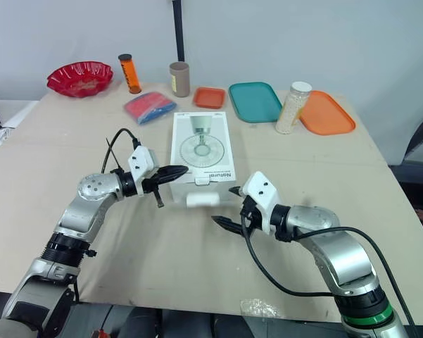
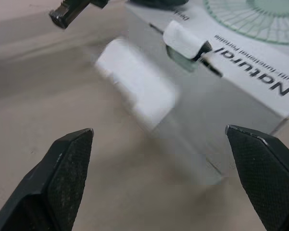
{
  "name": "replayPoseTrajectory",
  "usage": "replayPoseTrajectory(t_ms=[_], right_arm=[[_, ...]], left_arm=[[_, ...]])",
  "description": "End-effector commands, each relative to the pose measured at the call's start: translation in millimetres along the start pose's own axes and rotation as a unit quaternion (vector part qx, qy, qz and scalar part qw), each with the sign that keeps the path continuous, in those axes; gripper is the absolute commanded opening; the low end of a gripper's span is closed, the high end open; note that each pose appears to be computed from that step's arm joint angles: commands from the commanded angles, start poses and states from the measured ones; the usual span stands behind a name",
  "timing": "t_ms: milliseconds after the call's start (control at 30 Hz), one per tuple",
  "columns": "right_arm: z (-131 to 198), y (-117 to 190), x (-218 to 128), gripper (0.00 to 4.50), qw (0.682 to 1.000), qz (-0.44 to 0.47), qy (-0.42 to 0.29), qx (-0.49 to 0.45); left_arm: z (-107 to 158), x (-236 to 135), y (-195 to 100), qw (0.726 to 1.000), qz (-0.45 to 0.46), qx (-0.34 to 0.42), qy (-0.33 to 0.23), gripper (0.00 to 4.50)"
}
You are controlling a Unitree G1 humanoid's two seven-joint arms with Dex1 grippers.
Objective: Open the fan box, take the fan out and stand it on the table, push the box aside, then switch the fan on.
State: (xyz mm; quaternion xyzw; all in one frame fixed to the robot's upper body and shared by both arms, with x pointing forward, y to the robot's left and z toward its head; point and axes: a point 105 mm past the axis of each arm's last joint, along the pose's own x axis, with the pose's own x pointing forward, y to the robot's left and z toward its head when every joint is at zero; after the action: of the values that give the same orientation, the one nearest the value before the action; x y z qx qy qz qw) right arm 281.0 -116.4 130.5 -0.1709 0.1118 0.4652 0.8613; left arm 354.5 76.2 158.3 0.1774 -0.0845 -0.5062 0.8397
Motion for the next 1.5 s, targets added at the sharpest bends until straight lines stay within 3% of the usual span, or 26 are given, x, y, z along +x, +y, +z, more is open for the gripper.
replayPoseTrajectory(t_ms=[33, 200, 333, 800, 1267, 1400, 1500], right_arm=[[2.6, 8.9, -7.1, 4.50, 0.999, 0.025, -0.002, -0.022], [2.4, 28.1, -21.7, 4.50, 0.997, 0.081, -0.003, -0.014], [-11.4, -12.4, -23.5, 4.50, 1.000, -0.016, 0.016, 0.003], [-23.0, -15.1, 6.6, 4.50, 1.000, -0.020, 0.006, 0.003], [33.5, 17.3, -16.7, 4.50, 0.980, 0.115, -0.139, 0.087], [50.5, 9.5, -15.0, 4.50, 0.972, 0.105, -0.179, 0.110], [52.9, -13.8, -2.1, 4.50, 0.974, 0.052, -0.184, 0.118]], left_arm=[[-1.8, -2.3, 3.3, 1.000, 0.006, 0.004, 0.006, 0.03], [-3.6, -3.1, 5.7, 1.000, 0.013, 0.007, 0.009, 0.03], [-2.0, -4.3, 6.8, 1.000, 0.013, 0.006, 0.007, 0.03], [18.6, -12.2, 23.8, 1.000, 0.023, 0.013, -0.015, 0.03], [-5.3, -10.2, 21.6, 0.999, 0.022, 0.020, 0.025, 0.03], [-0.9, -14.7, 26.2, 0.999, 0.038, 0.019, 0.015, 0.03], [2.9, -24.0, 28.8, 0.998, 0.058, 0.018, 0.008, 0.03]])
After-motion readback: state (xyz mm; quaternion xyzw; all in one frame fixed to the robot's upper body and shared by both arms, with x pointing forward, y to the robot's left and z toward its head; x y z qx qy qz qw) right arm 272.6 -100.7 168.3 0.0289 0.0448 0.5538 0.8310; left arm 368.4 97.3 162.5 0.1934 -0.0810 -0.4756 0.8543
